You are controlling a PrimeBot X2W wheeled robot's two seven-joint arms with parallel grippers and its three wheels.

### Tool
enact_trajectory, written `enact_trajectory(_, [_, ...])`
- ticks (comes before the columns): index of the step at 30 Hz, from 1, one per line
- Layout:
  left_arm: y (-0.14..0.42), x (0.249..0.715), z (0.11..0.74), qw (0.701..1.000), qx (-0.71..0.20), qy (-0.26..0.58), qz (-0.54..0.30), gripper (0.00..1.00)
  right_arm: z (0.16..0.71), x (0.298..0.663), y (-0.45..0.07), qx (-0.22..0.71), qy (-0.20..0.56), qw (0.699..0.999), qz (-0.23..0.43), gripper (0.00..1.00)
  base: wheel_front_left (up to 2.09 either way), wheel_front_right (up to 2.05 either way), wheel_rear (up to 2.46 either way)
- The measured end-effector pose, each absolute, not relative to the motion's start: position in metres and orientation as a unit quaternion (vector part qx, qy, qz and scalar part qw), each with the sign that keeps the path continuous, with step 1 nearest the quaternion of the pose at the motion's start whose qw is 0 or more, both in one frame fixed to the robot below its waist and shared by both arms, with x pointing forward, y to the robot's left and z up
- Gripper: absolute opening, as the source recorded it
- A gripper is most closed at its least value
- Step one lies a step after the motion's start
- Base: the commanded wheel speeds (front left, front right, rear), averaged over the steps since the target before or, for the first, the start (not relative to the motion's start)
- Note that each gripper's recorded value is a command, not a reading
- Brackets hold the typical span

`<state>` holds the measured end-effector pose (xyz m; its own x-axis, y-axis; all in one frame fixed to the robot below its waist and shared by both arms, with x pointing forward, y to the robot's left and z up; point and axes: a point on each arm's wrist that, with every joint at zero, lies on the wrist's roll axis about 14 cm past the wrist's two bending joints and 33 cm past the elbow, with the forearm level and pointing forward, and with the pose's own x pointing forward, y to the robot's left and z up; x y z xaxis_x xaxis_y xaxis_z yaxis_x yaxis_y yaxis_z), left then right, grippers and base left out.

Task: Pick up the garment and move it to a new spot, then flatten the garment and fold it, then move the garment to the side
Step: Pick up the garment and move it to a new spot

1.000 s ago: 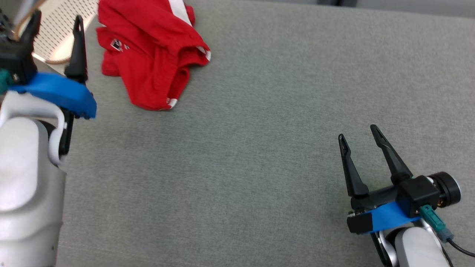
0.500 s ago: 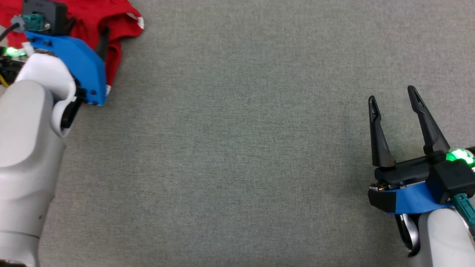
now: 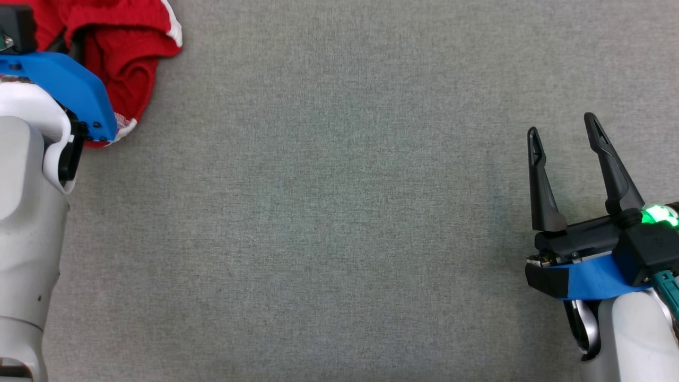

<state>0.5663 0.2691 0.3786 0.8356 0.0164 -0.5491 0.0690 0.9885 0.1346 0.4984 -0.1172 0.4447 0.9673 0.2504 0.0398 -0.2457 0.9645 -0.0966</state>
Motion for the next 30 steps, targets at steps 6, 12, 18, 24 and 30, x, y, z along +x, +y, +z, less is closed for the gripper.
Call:
enact_trajectory(6, [0.270,0.578,0.424,0.973,0.091,0.211,-0.016,0.00,0.467,0.494,-0.120,-0.035,-0.047,0.991,0.119,1.00,0.00,0.00,0.00])
enact_trajectory(12, [0.249,0.585,0.482,0.981,0.124,0.139,-0.051,0.00,0.498,0.484,-0.130,-0.025,-0.073,0.992,0.104,1.00,0.00,0.00,0.00])
enact_trajectory(18, [0.201,0.582,0.544,0.980,0.154,0.063,-0.111,0.00,0.524,0.463,-0.150,-0.014,-0.092,0.993,0.076,1.00,0.00,0.00,0.00])
enact_trajectory(24, [0.098,0.563,0.617,0.964,0.135,-0.033,-0.225,0.00,0.540,0.432,-0.187,-0.014,-0.101,0.994,0.025,1.00,0.00,0.00,0.00])
enact_trajectory(30, [-0.004,0.517,0.682,0.927,0.059,-0.111,-0.354,0.00,0.549,0.398,-0.229,-0.018,-0.105,0.994,-0.035,1.00,0.00,0.00,0.00])
